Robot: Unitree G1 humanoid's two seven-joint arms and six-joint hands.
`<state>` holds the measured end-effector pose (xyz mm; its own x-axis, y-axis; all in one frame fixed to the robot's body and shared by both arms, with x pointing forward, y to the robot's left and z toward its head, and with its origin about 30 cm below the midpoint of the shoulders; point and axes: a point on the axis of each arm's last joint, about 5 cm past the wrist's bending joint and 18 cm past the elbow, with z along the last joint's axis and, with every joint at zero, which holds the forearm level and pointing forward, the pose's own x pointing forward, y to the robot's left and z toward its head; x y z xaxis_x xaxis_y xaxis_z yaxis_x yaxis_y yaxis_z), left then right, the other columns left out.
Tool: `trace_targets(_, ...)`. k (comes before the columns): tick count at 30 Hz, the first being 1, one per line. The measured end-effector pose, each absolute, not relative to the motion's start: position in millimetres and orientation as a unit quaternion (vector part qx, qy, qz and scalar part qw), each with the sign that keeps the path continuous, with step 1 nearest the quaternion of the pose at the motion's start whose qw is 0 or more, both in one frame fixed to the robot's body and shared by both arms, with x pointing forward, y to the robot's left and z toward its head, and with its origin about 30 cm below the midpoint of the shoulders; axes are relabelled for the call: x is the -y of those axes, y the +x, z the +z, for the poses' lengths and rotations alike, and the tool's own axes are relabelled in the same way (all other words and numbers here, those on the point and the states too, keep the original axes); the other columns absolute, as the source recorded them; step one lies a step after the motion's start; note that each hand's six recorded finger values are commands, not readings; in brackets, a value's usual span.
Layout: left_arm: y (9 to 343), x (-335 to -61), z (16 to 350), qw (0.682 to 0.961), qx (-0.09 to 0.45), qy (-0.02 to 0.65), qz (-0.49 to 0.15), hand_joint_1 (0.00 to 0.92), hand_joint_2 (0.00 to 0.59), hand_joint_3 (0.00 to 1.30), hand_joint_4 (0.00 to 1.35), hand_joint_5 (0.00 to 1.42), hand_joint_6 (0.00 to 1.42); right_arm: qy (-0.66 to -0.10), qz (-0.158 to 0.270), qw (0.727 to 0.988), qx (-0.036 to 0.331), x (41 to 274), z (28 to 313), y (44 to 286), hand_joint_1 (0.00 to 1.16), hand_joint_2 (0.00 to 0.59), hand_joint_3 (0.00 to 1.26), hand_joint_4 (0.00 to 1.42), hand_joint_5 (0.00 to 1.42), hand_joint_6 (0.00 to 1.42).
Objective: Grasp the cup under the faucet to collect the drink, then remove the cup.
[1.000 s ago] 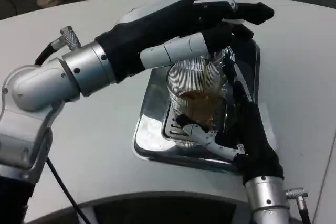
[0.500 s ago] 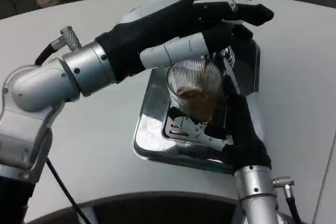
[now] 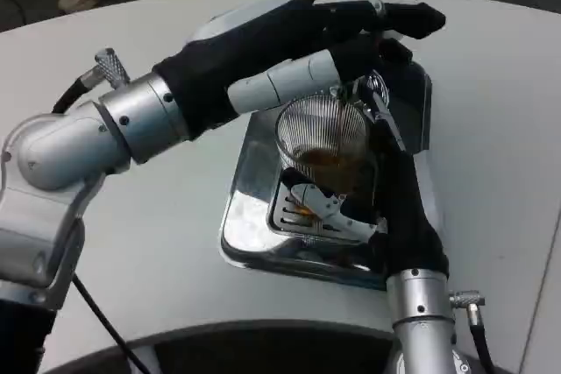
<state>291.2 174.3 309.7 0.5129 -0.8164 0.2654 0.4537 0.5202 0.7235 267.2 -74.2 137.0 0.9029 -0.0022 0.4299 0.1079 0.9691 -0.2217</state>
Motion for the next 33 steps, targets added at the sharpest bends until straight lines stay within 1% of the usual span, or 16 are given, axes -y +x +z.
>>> trace_targets(2, 291, -176, 308, 0.823, 0.303, 0.294, -0.38, 0.0, 0.036, 0.24, 0.15, 0.23, 0.09, -0.12, -0.031, 0.968, 0.22, 74, 138, 268, 0.88, 0.163, 0.16, 0.28, 0.31, 0.28)
trace_targets(4, 291, -178, 307, 0.827, 0.3, 0.291, -0.376, 0.0, 0.037, 0.24, 0.14, 0.22, 0.09, -0.12, -0.034, 0.967, 0.221, 74, 139, 269, 0.89, 0.165, 0.2, 0.33, 0.35, 0.31)
trace_targets(10, 290, -178, 307, 0.828, 0.303, 0.287, -0.373, 0.0, 0.037, 0.24, 0.11, 0.2, 0.09, -0.117, -0.045, 0.966, 0.227, 73, 141, 272, 0.91, 0.159, 0.33, 0.42, 0.44, 0.38)
trace_targets(12, 290, -179, 307, 0.83, 0.302, 0.284, -0.373, 0.0, 0.038, 0.24, 0.11, 0.19, 0.09, -0.117, -0.046, 0.966, 0.227, 73, 141, 273, 0.91, 0.159, 0.36, 0.46, 0.49, 0.4)
trace_targets(15, 291, -181, 306, 0.835, 0.299, 0.271, -0.374, 0.0, 0.038, 0.24, 0.11, 0.19, 0.09, -0.116, -0.049, 0.965, 0.229, 73, 142, 274, 0.91, 0.159, 0.38, 0.48, 0.51, 0.42)
trace_targets(17, 291, -183, 305, 0.839, 0.296, 0.26, -0.374, 0.0, 0.038, 0.24, 0.11, 0.18, 0.09, -0.116, -0.049, 0.965, 0.231, 73, 142, 275, 0.92, 0.165, 0.43, 0.53, 0.57, 0.46)
trace_targets(18, 291, -183, 305, 0.841, 0.296, 0.256, -0.374, 0.0, 0.038, 0.23, 0.07, 0.16, 0.08, -0.115, -0.05, 0.965, 0.231, 73, 142, 275, 0.93, 0.165, 0.46, 0.56, 0.6, 0.5)
trace_targets(19, 291, -184, 304, 0.844, 0.294, 0.247, -0.374, 0.0, 0.038, 0.23, 0.04, 0.15, 0.07, -0.115, -0.052, 0.964, 0.233, 72, 142, 275, 0.95, 0.166, 0.49, 0.58, 0.63, 0.52)
trace_targets(22, 292, -186, 299, 0.856, 0.284, 0.204, -0.38, 0.0, 0.039, 0.19, 0.0, 0.11, 0.05, -0.116, -0.055, 0.963, 0.235, 73, 142, 275, 0.96, 0.166, 0.54, 0.63, 0.68, 0.57)
trace_targets(26, 293, -187, 294, 0.866, 0.274, 0.153, -0.389, 0.0, 0.049, 0.12, 0.0, 0.07, 0.03, -0.115, -0.059, 0.963, 0.238, 72, 142, 274, 0.98, 0.159, 0.58, 0.66, 0.73, 0.61)
trace_targets(30, 295, -186, 288, 0.872, 0.26, 0.088, -0.405, 0.0, 0.049, 0.11, 0.0, 0.07, 0.02, -0.114, -0.061, 0.962, 0.241, 73, 142, 273, 0.98, 0.159, 0.62, 0.68, 0.75, 0.62)
trace_targets(33, 295, -187, 286, 0.874, 0.255, 0.063, -0.41, 0.0, 0.049, 0.11, 0.0, 0.06, 0.01, -0.113, -0.062, 0.962, 0.243, 74, 142, 272, 0.98, 0.159, 0.62, 0.69, 0.75, 0.62)
